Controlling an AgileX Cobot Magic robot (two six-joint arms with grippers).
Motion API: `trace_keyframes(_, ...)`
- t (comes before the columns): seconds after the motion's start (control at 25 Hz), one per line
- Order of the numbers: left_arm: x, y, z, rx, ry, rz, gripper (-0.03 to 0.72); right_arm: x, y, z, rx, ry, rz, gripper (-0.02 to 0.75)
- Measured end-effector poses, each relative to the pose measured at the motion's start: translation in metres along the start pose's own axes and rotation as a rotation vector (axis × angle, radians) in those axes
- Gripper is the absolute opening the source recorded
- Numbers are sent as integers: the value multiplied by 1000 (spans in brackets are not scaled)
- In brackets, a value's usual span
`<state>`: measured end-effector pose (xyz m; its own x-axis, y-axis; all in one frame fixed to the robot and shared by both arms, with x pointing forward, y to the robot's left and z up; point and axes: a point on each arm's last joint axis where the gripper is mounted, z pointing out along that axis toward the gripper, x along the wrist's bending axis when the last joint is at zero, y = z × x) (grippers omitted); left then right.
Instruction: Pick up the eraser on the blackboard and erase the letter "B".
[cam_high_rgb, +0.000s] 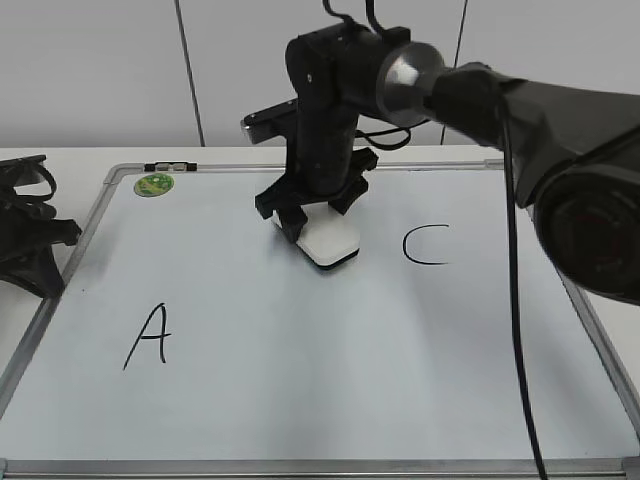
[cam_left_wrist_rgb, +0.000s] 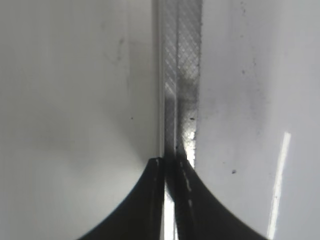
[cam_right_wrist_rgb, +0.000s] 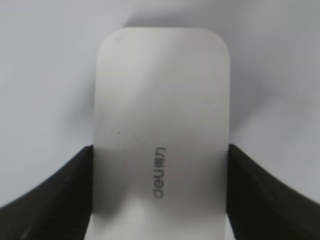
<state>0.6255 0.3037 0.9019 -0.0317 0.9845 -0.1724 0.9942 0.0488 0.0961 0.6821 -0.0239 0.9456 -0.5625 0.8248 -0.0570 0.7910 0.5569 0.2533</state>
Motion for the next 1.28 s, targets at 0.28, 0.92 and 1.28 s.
trace_keyframes(0.28, 0, 0, 0, 0, 0, 0, 11, -10, 5, -94, -150, -54, -8, 554)
trace_keyframes(0.92, 0, 0, 0, -5, -5, -6, 13, -74, -76, -215, -184, -214, 86, 554)
trace_keyframes(1.28, -1, 0, 0, -5, -6, -4, 13, -107, -148, -182, 12, -241, 245, 554)
